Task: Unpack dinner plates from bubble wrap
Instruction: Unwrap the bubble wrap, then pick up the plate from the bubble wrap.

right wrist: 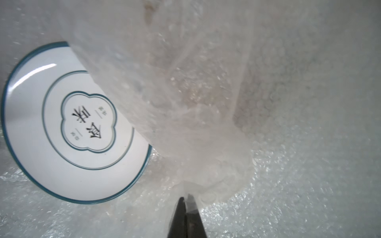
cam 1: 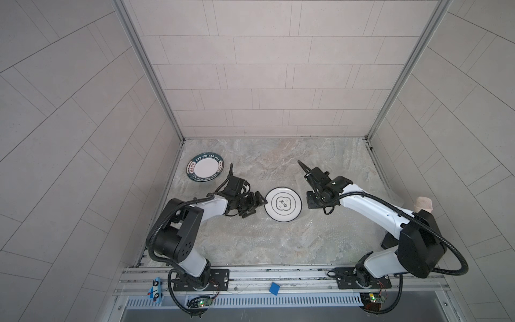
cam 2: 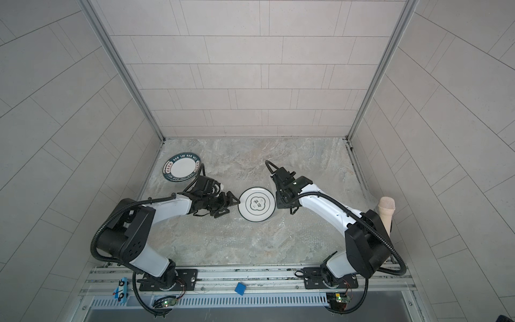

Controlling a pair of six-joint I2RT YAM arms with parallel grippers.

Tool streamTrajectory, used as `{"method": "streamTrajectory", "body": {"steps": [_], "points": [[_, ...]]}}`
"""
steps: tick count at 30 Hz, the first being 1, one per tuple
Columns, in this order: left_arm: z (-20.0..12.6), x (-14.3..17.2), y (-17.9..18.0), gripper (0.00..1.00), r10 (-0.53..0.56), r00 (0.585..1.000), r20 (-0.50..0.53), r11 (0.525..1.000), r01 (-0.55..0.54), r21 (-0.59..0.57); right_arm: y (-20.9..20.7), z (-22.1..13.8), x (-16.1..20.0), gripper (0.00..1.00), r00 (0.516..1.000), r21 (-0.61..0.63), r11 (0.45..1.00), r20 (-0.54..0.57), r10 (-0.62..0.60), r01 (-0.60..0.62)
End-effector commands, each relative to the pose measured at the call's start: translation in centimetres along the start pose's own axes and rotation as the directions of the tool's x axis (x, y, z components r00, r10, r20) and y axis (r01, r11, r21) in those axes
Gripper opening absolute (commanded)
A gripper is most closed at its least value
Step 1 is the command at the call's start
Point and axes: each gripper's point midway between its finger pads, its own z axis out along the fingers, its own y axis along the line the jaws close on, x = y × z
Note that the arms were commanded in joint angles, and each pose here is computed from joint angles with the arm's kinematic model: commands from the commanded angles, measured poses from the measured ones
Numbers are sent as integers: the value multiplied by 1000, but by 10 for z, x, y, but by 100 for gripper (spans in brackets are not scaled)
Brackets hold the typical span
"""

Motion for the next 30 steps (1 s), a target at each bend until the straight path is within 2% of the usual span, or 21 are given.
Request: {"method": "streamTrajectory", "body": {"steps": [1, 5, 8, 9, 13, 16, 20, 23, 27, 30], "points": [[3, 1, -11, 86, 16, 1000, -10, 999, -16, 31, -9, 11, 12, 1, 989, -52, 987, -10, 149, -149], [3, 2, -21, 86, 35, 999, -23, 998, -34, 55, -22, 20, 24, 3, 972, -46, 971, 8, 235, -235], [-4, 4, -42, 86, 80, 996, -33, 991, -76, 110, -32, 24, 29, 16, 959, -23, 959, 18, 283, -282], [-9, 6, -53, 86, 111, 993, -34, 986, -106, 129, -36, 24, 29, 21, 955, -19, 955, 18, 297, -296], [-27, 7, -59, 87, 190, 982, -23, 981, -189, 51, -53, 18, 25, 59, 940, -10, 941, 43, 340, -340], [-29, 6, -64, 88, 225, 974, -21, 974, -225, 21, -67, 5, 15, 79, 925, -10, 930, 96, 367, -368], [-19, 5, -54, 87, 210, 977, -44, 977, -212, -35, -74, -25, -3, 82, 920, -24, 937, 184, 347, -349], [-13, 1, -50, 87, 202, 979, -42, 978, -204, -51, -49, -44, -20, 81, 940, -122, 965, 227, 256, -233], [-1, -2, -47, 84, 172, 983, -60, 984, -175, -44, 1, -43, -27, 82, 975, -249, 962, 162, 153, -110], [7, -4, -46, 79, 155, 985, -69, 987, -158, -28, 50, -22, -18, 88, 996, -406, 913, 51, 76, -48]]}}
